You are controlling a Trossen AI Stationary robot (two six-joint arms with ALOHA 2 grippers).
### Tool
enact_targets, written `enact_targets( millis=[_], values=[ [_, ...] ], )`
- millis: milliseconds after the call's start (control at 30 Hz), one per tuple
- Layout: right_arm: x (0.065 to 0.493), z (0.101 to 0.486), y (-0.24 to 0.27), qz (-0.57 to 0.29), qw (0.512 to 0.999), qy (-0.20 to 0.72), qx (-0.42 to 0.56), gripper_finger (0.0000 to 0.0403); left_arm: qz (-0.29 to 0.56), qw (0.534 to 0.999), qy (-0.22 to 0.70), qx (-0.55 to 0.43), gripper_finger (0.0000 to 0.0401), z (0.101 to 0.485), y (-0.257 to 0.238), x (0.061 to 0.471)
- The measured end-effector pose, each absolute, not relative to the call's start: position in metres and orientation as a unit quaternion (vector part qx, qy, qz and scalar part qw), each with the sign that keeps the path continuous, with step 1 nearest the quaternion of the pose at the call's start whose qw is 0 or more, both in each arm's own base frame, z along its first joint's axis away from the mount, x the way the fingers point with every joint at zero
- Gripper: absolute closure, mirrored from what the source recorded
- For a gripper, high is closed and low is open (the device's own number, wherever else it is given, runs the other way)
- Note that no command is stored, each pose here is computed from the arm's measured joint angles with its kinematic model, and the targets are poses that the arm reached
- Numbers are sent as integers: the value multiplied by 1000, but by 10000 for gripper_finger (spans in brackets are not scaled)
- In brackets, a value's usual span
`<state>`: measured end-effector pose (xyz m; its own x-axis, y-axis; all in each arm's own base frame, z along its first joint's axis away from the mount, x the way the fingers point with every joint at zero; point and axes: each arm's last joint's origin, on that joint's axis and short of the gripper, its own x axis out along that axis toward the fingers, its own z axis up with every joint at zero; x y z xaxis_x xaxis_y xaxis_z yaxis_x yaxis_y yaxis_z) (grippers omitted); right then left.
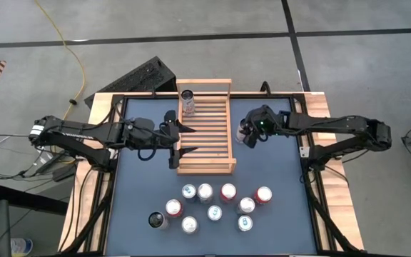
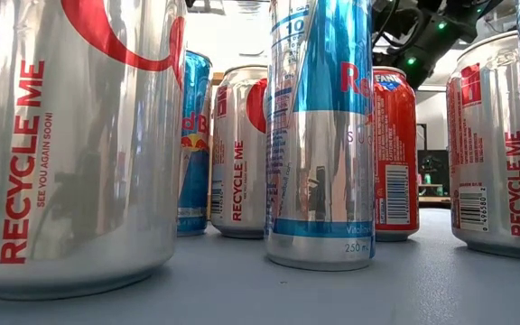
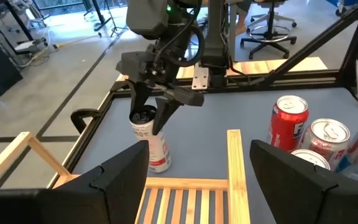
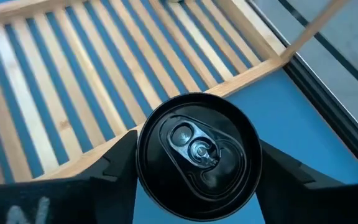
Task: Place canned beverage on shelf
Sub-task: Put the right white soda can on the shelf aligned with the other white soda can
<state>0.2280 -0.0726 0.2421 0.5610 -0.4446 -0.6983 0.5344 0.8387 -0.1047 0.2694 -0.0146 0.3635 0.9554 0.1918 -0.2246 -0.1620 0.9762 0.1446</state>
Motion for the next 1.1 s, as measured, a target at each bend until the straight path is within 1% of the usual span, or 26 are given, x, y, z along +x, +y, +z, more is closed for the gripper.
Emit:
enact_targets(
  millis=[200,400,733,1100],
  values=[
    [227,242,-73,-290,878,376,64,169,89,988,118,55,133,364,-15,270],
    [227,241,-72,-281,878,382,63,168,62,991,113,45,133,364,-16,270],
    [228,242,-70,-262,883,383,62,135,59,990,113,54,133,364,-16,270],
    [231,244,-70,-255,892,367,70,132,42,991,113,61,133,364,-17,270]
  ],
)
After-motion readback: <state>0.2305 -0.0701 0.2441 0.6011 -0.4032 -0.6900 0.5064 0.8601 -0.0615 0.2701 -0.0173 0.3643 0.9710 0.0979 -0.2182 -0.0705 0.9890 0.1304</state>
